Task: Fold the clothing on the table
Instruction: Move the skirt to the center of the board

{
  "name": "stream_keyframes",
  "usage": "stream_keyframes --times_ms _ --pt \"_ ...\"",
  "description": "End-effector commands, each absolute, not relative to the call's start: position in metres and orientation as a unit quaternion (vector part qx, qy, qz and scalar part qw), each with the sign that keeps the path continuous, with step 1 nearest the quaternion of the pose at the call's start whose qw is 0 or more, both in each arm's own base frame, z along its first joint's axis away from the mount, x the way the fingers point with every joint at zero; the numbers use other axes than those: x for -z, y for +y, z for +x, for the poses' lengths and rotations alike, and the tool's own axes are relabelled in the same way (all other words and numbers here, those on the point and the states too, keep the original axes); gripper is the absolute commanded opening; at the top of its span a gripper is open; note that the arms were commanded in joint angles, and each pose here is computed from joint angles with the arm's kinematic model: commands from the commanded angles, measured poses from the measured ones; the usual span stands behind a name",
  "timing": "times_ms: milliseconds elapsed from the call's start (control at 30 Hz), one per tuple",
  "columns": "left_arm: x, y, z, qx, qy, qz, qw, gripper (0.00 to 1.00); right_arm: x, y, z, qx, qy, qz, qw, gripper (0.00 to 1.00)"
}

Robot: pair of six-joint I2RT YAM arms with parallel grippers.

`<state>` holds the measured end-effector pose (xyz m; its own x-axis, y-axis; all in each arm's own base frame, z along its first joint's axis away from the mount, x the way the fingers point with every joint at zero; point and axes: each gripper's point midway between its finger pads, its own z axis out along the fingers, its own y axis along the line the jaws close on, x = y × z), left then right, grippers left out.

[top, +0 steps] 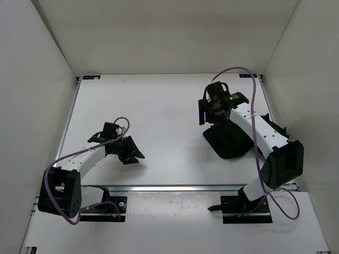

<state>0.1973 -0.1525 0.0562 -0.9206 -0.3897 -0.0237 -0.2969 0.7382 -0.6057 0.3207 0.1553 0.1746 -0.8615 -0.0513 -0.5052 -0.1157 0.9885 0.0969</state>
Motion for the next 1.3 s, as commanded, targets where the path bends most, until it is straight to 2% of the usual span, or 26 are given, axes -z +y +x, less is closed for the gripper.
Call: stream_keyframes --times_ms 0,167,233,333,367,433,600,633,667,700,733,767,833,900,1000,1033,1133,1267 --pt "-0.055 -0.153 0.196 0.317 0.928 -0.184 0.073 0.52 -0.186 0.148 0.328 -0.094 0.953 -0.015 0.288 0.62" --pt "-0.056 -0.156 0.194 0.321 0.927 -0.18 0.071 0.52 -0.172 0.079 0.322 -0.073 0.952 0.05 0.294 0.7" --pt "-0.056 -0.155 0.196 0.32 0.927 -0.181 0.077 0.52 -0.157 0.04 0.312 -0.03 0.957 0.078 0.277 0.73" --pt "-0.054 -0.156 0.196 0.32 0.927 -0.181 0.075 0.51 -0.129 -0.021 0.301 0.041 0.962 0.125 0.241 0.92" --pt "-0.054 -0.156 0.196 0.32 0.927 -0.183 0.074 0.52 -0.119 -0.041 0.296 0.06 0.961 0.15 0.223 0.93" --pt "-0.054 -0.159 0.195 0.319 0.928 -0.179 0.073 0.52 -0.104 -0.055 0.294 0.07 0.961 0.165 0.21 0.96" --pt "-0.055 -0.16 0.195 0.325 0.926 -0.18 0.073 0.52 -0.067 -0.045 0.301 0.057 0.967 0.161 0.189 0.97" --pt "-0.055 -0.159 0.196 0.323 0.926 -0.182 0.073 0.52 -0.058 -0.041 0.303 0.059 0.97 0.156 0.176 0.95" --pt "-0.056 -0.157 0.196 0.323 0.926 -0.182 0.075 0.52 -0.051 -0.041 0.303 0.064 0.972 0.157 0.163 0.88" --pt "-0.058 -0.157 0.197 0.324 0.925 -0.185 0.076 0.52 -0.052 -0.033 0.307 0.056 0.974 0.148 0.163 0.61" --pt "-0.056 -0.157 0.196 0.322 0.926 -0.183 0.074 0.52 -0.049 -0.024 0.308 0.052 0.978 0.134 0.151 0.17" --pt "-0.057 -0.156 0.196 0.323 0.926 -0.182 0.076 0.53 -0.055 -0.017 0.312 0.046 0.978 0.13 0.156 0.0" --pt "-0.059 -0.155 0.198 0.325 0.924 -0.183 0.08 0.53 -0.071 0.014 0.323 0.018 0.98 0.088 0.178 0.0" --pt "-0.059 -0.155 0.198 0.328 0.922 -0.187 0.079 0.53 -0.103 0.066 0.337 -0.079 0.971 0.044 0.219 0.0" --pt "-0.054 -0.162 0.194 0.335 0.921 -0.184 0.074 0.53 -0.181 0.149 0.361 -0.207 0.93 -0.026 0.303 0.0" --pt "-0.055 -0.164 0.192 0.339 0.92 -0.184 0.07 0.53 -0.202 0.183 0.353 -0.251 0.914 -0.07 0.31 0.0" --pt "-0.06 -0.162 0.197 0.347 0.915 -0.189 0.083 0.53 -0.276 0.239 0.355 -0.303 0.87 -0.133 0.366 0.0" --pt "-0.085 -0.139 0.222 0.348 0.899 -0.214 0.157 0.53 -0.38 0.265 0.349 -0.363 0.809 -0.149 0.438 0.0"
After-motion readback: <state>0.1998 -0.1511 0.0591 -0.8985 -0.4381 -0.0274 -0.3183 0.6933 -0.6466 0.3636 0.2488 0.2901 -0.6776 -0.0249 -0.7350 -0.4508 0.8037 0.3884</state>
